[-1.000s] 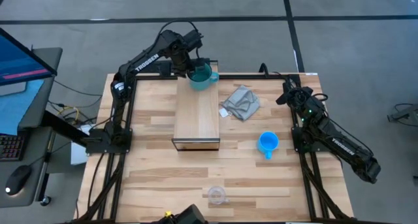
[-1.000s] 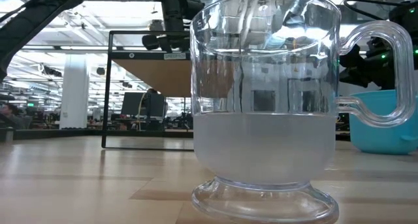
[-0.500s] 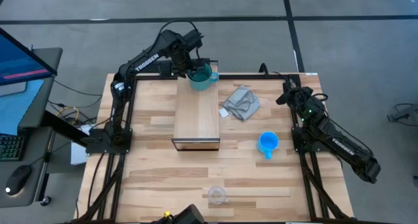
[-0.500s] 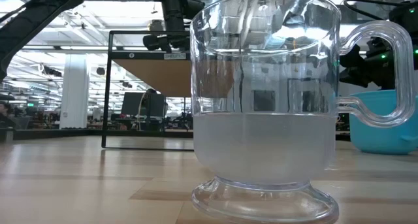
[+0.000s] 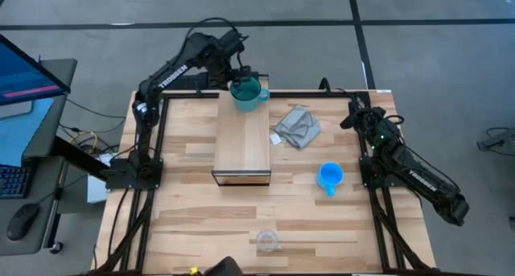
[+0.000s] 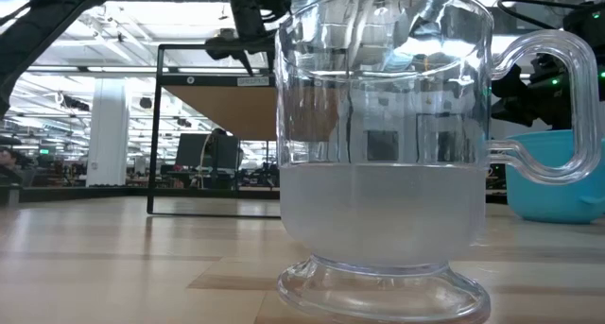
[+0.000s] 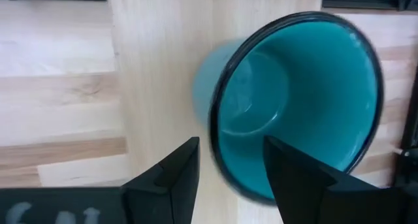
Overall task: Stack small to large cups/mugs on shelf
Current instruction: Put the blue mug on the shelf
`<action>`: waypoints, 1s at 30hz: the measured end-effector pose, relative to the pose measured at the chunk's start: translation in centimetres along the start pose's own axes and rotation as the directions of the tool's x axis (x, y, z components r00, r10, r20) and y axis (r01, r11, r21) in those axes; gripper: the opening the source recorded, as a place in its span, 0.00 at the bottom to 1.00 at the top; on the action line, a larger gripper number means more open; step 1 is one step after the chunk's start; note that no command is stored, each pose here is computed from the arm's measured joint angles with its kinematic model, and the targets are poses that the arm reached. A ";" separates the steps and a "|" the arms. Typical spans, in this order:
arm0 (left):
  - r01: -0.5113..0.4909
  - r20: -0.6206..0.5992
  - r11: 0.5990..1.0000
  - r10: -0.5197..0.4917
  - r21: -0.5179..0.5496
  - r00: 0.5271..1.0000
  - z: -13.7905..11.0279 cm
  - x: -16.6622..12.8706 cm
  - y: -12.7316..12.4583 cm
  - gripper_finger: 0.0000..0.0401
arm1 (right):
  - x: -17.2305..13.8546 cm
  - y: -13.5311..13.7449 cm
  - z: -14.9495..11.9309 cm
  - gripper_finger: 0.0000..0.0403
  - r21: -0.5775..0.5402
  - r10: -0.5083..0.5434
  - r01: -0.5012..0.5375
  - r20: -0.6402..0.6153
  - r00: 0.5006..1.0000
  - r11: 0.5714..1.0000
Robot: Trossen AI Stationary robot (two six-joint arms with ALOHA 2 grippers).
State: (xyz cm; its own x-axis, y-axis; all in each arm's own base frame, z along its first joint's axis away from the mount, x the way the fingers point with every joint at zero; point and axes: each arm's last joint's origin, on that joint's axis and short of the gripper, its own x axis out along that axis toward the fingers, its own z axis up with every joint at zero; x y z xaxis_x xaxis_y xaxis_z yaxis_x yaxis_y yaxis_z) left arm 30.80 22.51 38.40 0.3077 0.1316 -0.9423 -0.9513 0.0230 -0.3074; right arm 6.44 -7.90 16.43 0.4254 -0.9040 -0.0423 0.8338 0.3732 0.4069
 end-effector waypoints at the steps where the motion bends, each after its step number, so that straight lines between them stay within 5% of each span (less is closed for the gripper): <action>1: -0.001 0.003 1.000 0.001 0.003 1.000 -0.1 -0.3 0.1 0.39 | 0.0 0.0 0.0 0.08 0.000 0.000 0.000 0.000 1.000 1.000; 9: 0.059 0.105 0.996 -0.066 0.072 0.992 -0.9 -5.2 2.0 0.39 | 0.0 0.0 0.0 0.08 0.001 0.004 -0.004 -0.002 1.000 1.000; 13: 0.029 0.244 0.975 -0.085 0.222 0.966 -2.7 -9.1 3.4 0.39 | 0.0 0.2 -0.1 0.08 0.002 0.069 -0.069 -0.035 0.997 0.998; 20: -0.138 0.574 0.920 -0.106 0.366 0.812 -7.8 -15.1 4.6 0.39 | 0.0 0.2 -0.2 0.08 0.003 0.087 -0.087 -0.046 0.995 0.996; 25: -0.149 0.604 0.859 -0.212 0.490 0.768 -11.3 -17.1 4.7 0.39 | 0.0 0.2 -0.2 0.08 0.020 0.087 -0.086 -0.046 0.995 0.996; 30: -0.270 0.657 0.797 -0.199 0.540 0.727 -14.1 -16.9 4.7 0.39 | 0.0 0.3 -0.2 0.08 0.099 0.094 -0.089 -0.047 0.995 0.991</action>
State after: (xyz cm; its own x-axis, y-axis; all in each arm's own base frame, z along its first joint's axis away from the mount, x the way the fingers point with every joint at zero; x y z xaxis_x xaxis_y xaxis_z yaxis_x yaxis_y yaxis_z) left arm 21.44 6.41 50.98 0.4010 0.7425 -0.5366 -0.8516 0.5180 0.0803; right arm 6.71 -7.76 16.38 0.5176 -0.8543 -0.0464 0.7537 0.4297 0.4973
